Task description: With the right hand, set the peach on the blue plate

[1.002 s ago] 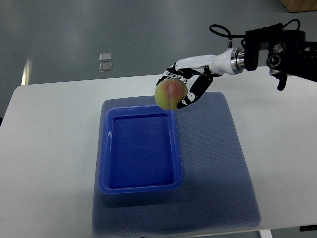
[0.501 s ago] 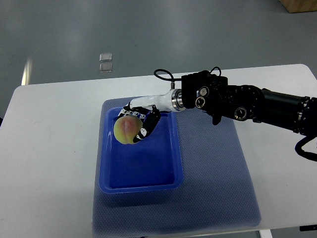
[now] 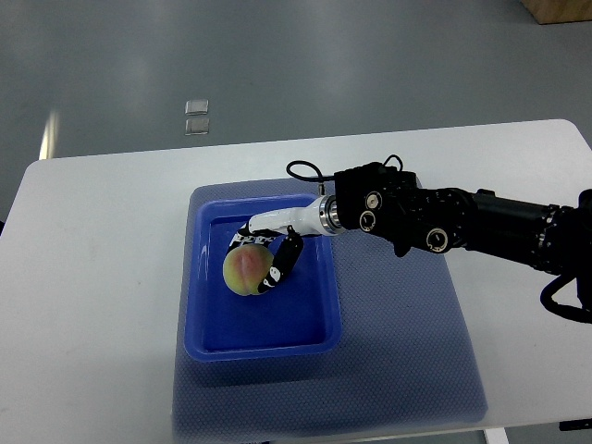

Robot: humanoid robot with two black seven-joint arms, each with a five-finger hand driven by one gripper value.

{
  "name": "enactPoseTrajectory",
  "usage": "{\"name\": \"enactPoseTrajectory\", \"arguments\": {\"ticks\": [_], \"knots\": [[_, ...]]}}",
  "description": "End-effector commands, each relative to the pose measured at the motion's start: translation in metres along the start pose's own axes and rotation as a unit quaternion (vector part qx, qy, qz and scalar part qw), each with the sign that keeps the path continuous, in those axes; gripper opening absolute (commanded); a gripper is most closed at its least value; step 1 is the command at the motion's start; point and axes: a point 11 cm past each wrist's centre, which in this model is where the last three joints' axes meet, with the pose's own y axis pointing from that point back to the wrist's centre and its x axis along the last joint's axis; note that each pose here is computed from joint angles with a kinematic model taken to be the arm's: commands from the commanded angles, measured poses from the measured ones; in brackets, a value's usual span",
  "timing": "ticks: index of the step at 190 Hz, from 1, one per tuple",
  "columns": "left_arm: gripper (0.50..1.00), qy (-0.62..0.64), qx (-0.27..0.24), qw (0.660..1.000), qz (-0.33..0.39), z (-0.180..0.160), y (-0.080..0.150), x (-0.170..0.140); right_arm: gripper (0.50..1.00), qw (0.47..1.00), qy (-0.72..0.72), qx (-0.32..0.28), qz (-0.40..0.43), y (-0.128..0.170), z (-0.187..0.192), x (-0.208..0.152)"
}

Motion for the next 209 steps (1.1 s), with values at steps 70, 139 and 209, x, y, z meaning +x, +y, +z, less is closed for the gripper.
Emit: {"name": "enactPoseTrajectory", "arguments": {"ticks": [70, 139, 209], "knots": [[1.0, -0.002, 0.0, 1.0, -0.001, 0.0, 0.0, 0.0, 0.93, 0.994, -0.02, 0.04, 0.1, 0.081, -0.022, 0.102], [1.0, -0.004, 0.001, 1.0, -0.004, 0.0, 0.0, -0.003, 0.928, 0.86, -0.317, 0.266, 0.299, 0.196, 0.022, 0.168], [1.0, -0.006, 0.002, 1.0, -0.005, -0.001, 0.0, -0.004, 0.93, 0.594, -0.585, 0.347, 0.43, 0.173, 0.119, 0.115]]}}
